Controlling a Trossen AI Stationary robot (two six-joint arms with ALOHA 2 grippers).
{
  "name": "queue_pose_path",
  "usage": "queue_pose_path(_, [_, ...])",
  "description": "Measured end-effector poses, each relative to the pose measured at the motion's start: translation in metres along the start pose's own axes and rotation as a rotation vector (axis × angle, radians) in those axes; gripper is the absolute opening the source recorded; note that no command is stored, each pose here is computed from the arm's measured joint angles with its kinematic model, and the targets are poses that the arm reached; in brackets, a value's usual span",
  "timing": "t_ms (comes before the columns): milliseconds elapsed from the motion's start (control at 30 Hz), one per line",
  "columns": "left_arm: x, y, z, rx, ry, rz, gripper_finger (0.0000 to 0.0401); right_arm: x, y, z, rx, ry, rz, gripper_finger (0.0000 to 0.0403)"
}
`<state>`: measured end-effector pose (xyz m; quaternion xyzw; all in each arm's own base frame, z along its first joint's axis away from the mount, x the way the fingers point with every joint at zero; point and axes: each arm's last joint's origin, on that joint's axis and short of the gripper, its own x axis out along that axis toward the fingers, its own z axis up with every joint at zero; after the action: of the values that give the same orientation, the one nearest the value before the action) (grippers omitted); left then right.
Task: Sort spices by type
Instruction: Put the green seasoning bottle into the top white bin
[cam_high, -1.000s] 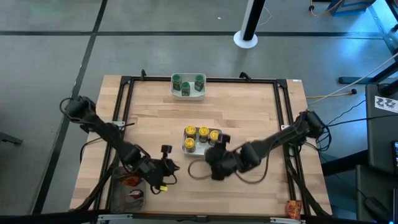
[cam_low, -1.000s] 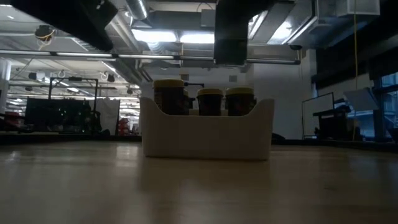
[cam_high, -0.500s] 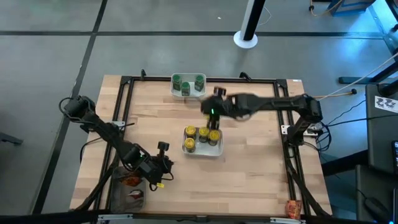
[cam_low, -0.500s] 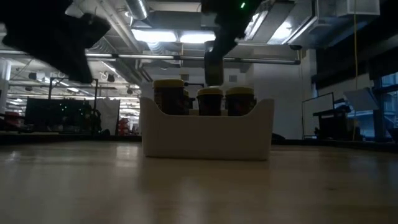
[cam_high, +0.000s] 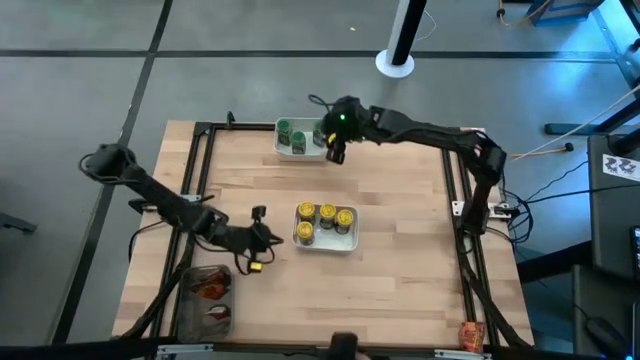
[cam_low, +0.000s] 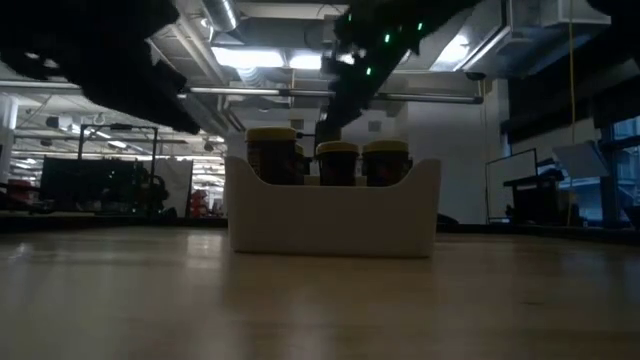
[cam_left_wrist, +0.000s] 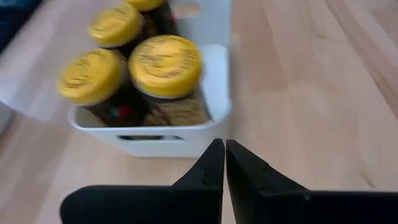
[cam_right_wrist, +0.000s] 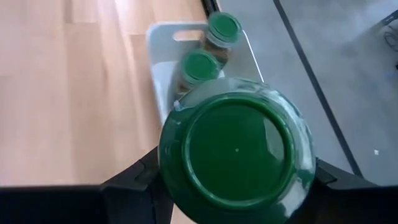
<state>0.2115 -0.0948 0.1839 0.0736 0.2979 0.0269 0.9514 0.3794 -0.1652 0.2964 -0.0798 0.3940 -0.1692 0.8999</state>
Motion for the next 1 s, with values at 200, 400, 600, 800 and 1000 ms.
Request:
queue_pose_path(200, [0.010, 0.020, -0.004, -0.038, -0.083, 0.064, 0.0003, 0.036, -0.029, -0.017, 0.017, -0.013, 0.035, 0.0206])
queue_pose_path(400, [0.013, 0.029, -0.004, -0.060, -0.098, 0.099, 0.0003, 0.053, -0.037, -0.025, 0.042, -0.037, 0.121, 0.0203])
queue_pose_path(600, [0.014, 0.030, -0.003, -0.066, -0.105, 0.103, 0.0003, 0.060, -0.033, -0.024, 0.024, -0.056, 0.146, 0.0206])
queue_pose_path(800, [0.014, 0.030, -0.003, -0.065, -0.110, 0.102, 0.0003, 0.072, -0.029, -0.033, 0.010, -0.011, 0.163, 0.0203])
queue_pose_path(1000, [0.014, 0.030, -0.003, -0.065, -0.110, 0.102, 0.0003, 0.092, -0.025, -0.045, 0.021, 0.042, 0.168, 0.0205])
